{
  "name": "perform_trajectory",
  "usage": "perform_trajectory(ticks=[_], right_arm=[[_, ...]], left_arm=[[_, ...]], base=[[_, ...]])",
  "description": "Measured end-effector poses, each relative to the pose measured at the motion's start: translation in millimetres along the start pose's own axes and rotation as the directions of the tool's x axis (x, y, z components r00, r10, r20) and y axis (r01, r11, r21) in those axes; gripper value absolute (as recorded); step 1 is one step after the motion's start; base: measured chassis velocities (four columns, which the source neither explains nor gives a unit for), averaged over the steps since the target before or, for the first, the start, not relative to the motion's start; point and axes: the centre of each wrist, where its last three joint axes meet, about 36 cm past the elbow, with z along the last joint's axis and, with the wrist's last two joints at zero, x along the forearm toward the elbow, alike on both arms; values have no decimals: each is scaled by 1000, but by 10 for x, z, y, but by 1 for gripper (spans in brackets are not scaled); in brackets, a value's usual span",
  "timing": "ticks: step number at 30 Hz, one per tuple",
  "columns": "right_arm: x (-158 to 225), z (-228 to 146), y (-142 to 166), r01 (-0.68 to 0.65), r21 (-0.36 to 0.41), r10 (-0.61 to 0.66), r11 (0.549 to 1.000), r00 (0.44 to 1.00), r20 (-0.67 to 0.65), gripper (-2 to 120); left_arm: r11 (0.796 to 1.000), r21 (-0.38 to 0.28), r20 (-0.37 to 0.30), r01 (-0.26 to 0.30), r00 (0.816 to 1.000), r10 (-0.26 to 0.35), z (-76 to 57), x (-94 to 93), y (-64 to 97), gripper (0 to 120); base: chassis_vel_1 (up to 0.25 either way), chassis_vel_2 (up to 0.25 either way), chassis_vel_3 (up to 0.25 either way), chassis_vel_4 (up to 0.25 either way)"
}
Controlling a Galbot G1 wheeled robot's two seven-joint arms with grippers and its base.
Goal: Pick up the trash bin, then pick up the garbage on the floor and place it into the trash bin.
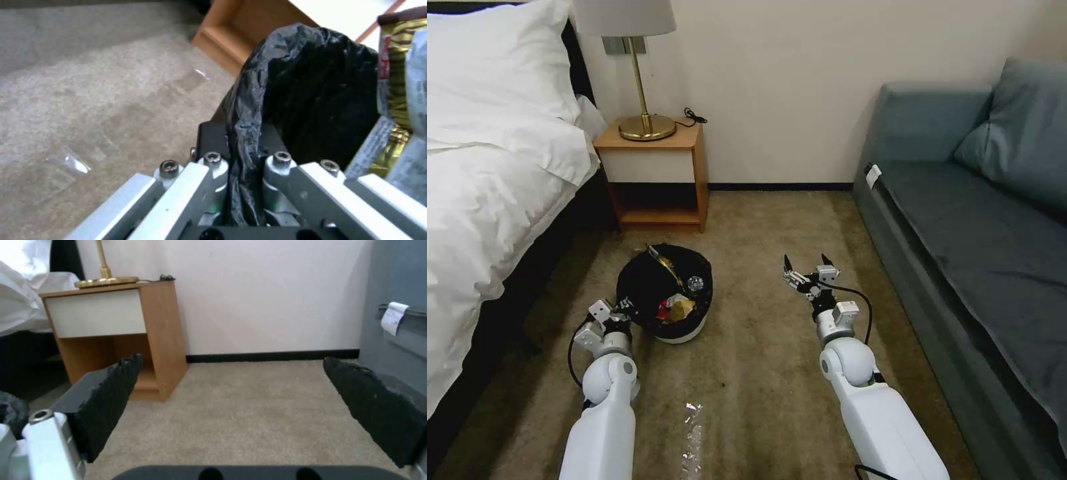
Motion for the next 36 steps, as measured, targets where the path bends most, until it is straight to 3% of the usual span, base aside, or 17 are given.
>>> perform_trajectory(ticks=[9,14,19,23,25,28,30,36], right_arm=[[11,7,11,7,2,-7,1000,1000,-1,100],[24,22,30,11,3,-11,1000,1000,-3,100],[28,43,45,16,6,-16,1000,1000,-8,100],[28,51,49,17,7,-17,1000,1000,-9,100],[30,58,53,21,8,-21,1000,1000,-11,100],[31,65,54,22,9,-22,1000,1000,-11,100],[33,88,61,26,11,-25,1000,1000,-12,100],[47,114,69,32,13,-32,999,999,-14,100]], left_arm=[[1000,0,-5,8,1000,-8,48,-59,26,4],[1000,-2,-5,11,1000,-11,31,-56,25,16],[1000,-5,-5,12,1000,-12,5,-27,20,41],[1000,-6,-6,11,1000,-11,-16,-17,10,51],[1000,-6,1,6,1000,-6,-50,-3,-17,62],[1000,-6,7,2,1000,-2,-77,4,-34,67],[1000,-4,17,-7,1000,7,-143,21,-79,81],[1000,-6,31,-14,999,14,-222,52,-111,98]], base=[[0,0,0,0],[0,0,0,0],[0,0,0,0],[0,0,0,0],[0,0,0,0],[0,0,0,0],[0,0,0,0],[0,0,0,0]])
